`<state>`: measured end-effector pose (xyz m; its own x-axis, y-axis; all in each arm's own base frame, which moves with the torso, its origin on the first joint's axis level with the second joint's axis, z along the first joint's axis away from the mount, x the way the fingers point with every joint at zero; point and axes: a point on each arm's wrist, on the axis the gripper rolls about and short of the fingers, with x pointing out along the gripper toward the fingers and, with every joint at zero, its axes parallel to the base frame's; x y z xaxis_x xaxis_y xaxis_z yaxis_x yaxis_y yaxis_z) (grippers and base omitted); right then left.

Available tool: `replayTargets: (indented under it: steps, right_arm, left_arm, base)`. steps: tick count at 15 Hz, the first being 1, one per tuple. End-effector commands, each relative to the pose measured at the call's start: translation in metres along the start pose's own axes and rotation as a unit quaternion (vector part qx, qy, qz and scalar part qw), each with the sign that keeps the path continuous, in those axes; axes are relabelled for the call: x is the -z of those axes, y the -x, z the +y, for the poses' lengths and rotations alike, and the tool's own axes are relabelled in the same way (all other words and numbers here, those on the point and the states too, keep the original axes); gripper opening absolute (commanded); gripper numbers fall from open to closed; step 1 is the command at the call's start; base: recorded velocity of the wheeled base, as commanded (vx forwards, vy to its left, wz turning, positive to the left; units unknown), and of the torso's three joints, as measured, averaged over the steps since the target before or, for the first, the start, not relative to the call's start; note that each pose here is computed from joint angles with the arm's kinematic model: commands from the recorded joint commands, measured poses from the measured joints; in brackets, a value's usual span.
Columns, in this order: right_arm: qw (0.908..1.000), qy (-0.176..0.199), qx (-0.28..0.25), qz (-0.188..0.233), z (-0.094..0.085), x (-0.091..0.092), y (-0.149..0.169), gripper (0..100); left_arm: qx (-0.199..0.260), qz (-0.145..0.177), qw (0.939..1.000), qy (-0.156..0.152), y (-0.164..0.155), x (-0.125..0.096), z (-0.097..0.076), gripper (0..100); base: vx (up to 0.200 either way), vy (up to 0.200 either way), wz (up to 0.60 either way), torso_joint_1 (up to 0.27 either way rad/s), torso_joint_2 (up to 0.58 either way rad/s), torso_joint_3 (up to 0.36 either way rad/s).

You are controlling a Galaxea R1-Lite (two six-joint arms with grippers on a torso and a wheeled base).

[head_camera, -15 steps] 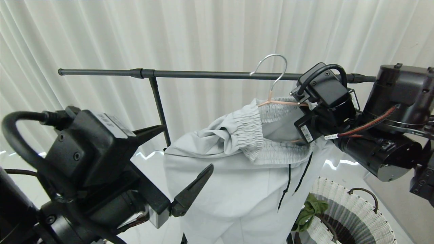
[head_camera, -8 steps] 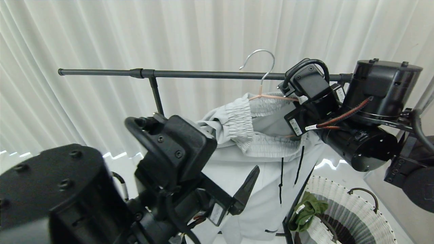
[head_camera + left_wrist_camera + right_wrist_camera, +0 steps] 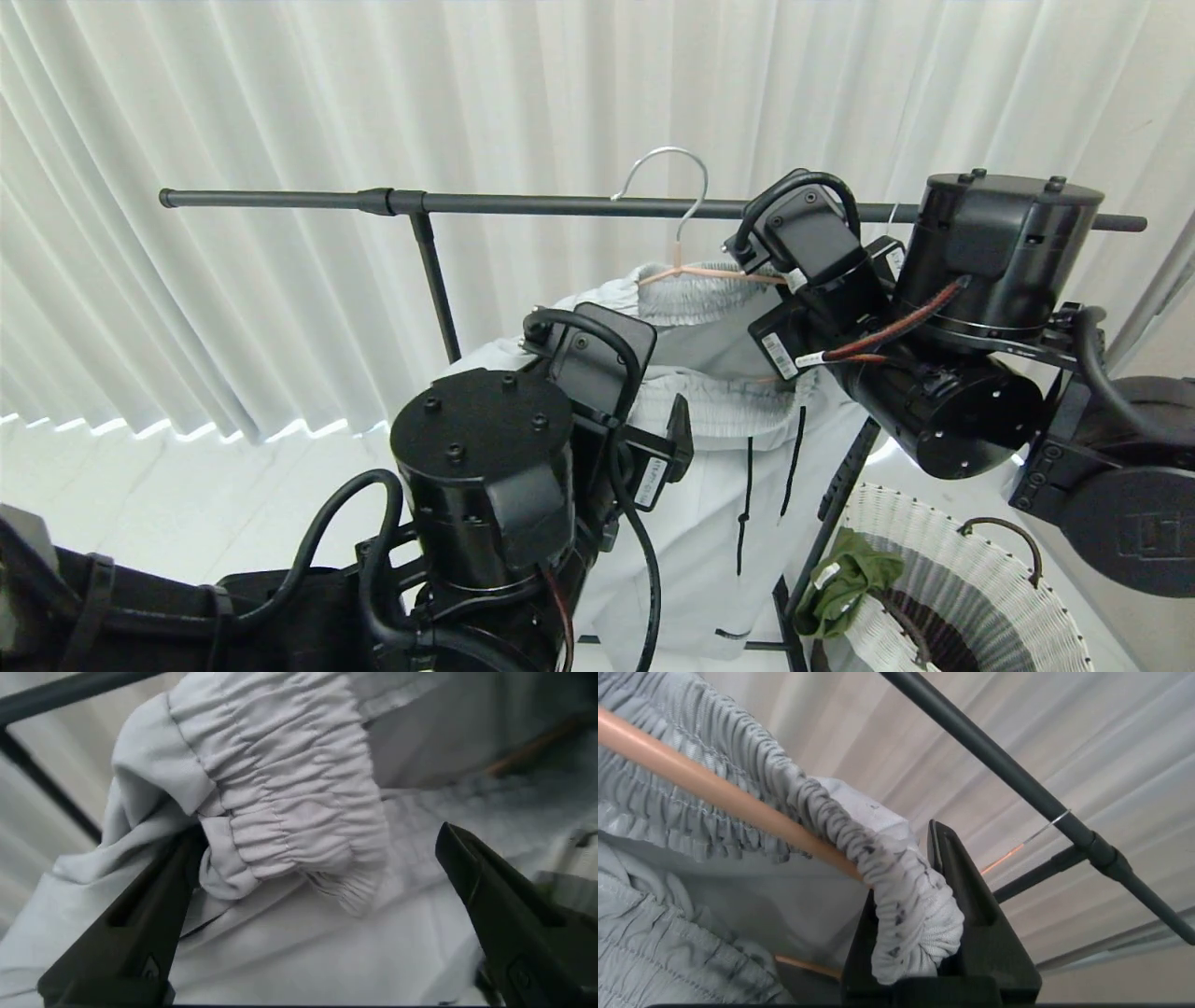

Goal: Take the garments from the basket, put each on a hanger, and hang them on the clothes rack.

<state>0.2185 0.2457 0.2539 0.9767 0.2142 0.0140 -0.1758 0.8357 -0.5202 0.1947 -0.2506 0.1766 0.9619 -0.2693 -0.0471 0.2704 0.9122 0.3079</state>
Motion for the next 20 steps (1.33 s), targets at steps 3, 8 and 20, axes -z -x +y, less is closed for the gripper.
replayTargets:
  steps: [3,8,20]
  right_arm:
    - [1.0000,0.000,-0.001,0.000,0.001,0.000,0.000,0]
    - [1.0000,-0.002,0.002,0.000,-0.002,0.000,0.000,0]
    - [0.9975,0.014,0.046,0.051,-0.037,0.035,0.032,0]
  left_arm:
    - [-0.002,0.010,0.9999,-0.007,-0.005,0.007,-0.002,100]
    - [0.000,0.013,0.9998,-0.012,-0.004,0.009,-0.002,0]
    - [-0.020,-0.063,0.9973,-0.033,0.027,-0.019,0.039,0]
  base:
    - [0.000,0.000,0.00,0.000,0.00,0.000]
    - [0.000,0.000,0.00,0.000,0.00,0.000]
    - [0.000,0.000,0.00,0.000,0.00,0.000]
